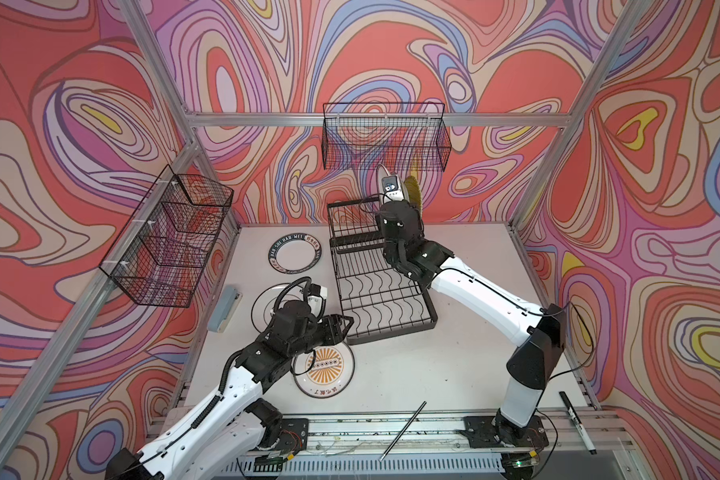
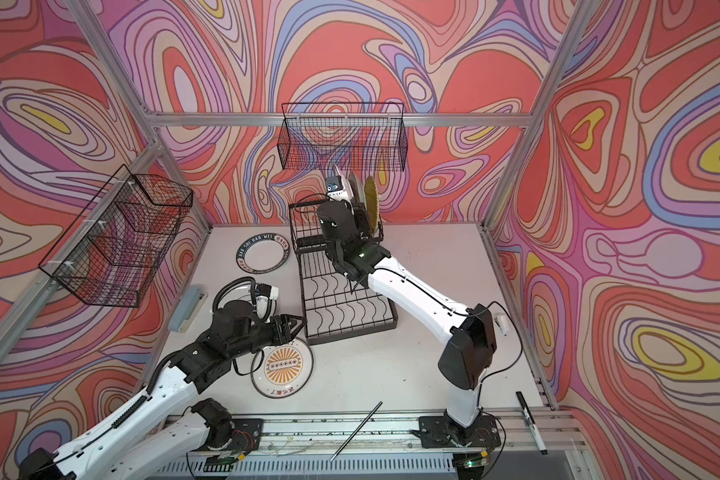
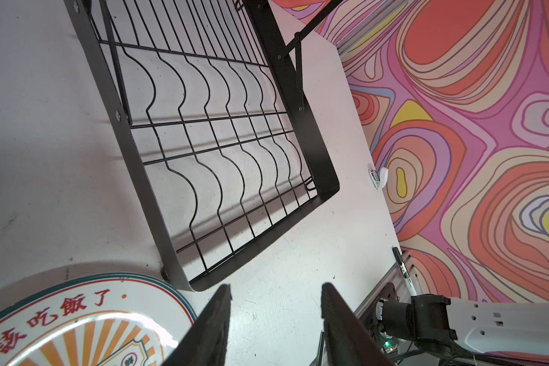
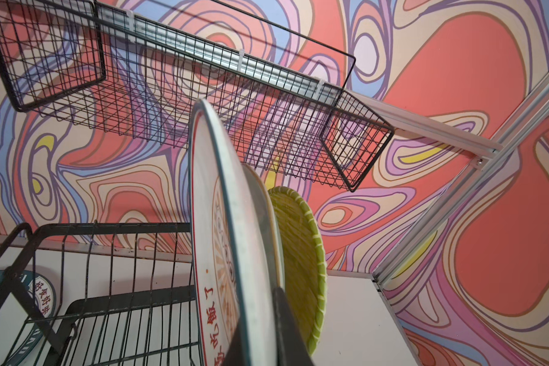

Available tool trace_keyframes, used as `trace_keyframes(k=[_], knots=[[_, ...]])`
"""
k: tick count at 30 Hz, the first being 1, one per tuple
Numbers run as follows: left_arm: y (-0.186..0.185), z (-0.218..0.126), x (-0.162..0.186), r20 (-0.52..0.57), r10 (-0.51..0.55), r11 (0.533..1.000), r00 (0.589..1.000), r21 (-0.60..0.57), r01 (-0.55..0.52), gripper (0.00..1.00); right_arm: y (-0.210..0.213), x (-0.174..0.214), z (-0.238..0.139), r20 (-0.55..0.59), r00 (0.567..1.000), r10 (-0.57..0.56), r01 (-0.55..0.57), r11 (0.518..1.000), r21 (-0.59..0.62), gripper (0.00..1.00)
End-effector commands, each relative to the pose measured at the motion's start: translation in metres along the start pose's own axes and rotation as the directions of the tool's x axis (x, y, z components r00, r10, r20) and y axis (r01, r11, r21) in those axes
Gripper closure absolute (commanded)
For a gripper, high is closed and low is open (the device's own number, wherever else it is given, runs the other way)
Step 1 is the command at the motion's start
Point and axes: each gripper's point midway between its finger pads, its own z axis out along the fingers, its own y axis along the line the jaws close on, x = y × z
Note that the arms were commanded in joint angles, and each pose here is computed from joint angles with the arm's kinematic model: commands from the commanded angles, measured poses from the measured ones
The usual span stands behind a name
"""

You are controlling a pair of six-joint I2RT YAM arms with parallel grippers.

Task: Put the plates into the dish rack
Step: 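Lower the sunburst plate into the slots beside the flower plate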

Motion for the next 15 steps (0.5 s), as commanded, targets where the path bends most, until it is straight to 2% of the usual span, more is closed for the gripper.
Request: trace_keyframes(k=[1, 15], knots=[[-0.004, -0.002, -0.004, 0.007, 0.022, 1.0, 1.0, 0.001, -0.022, 0.51, 0.001, -0.012, 0.004, 0.021, 0.998, 0.059, -0.059, 0.998, -0.008, 1.0], [-0.002, -0.003, -0.004, 0.008, 0.034, 0.999, 0.999, -0.011, -0.034, 0.51, 0.011, -0.019, 0.014, 0.026, 0.998, 0.053, -0.052, 0.999, -0.009, 1.0]])
